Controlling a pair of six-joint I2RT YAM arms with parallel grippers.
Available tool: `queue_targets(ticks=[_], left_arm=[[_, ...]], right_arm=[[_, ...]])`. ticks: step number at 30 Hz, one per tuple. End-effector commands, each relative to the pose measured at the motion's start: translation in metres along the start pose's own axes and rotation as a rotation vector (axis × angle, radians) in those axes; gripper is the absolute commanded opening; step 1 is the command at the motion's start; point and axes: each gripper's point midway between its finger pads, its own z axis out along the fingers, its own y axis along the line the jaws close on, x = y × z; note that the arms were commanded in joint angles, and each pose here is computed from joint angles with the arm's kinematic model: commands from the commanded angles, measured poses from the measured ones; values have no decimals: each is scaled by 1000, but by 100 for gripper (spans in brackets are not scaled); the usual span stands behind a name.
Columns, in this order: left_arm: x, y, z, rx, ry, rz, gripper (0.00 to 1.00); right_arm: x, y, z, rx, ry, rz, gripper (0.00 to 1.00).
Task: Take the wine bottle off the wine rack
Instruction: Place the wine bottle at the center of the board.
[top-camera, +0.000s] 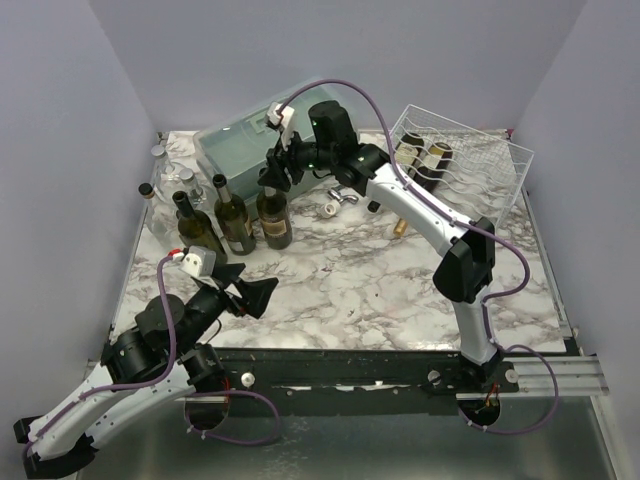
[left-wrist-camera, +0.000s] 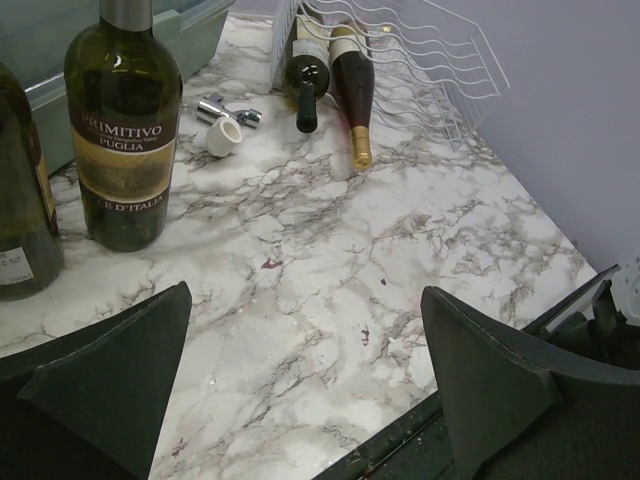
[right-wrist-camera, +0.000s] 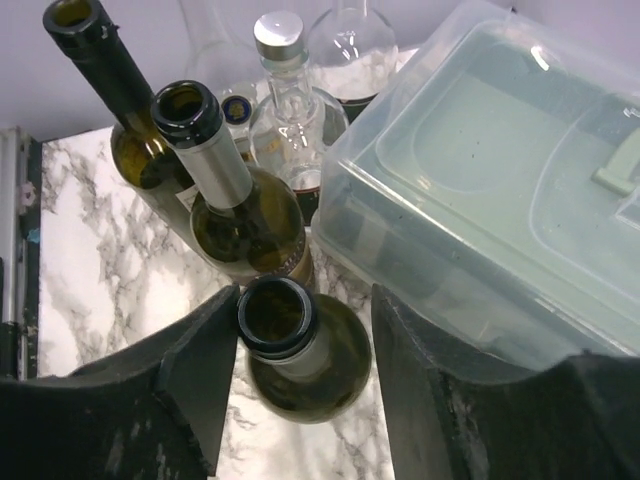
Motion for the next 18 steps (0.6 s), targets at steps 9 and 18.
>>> queue_targets(ticks=[9, 18], left_arm=[[10, -6, 5, 26, 34, -16, 99], [13, -26, 17, 106, 44, -44, 99]], right_arm=[[-34, 19, -28, -17, -58, -76, 93], [-42, 47, -80, -37, -47, -160, 99]])
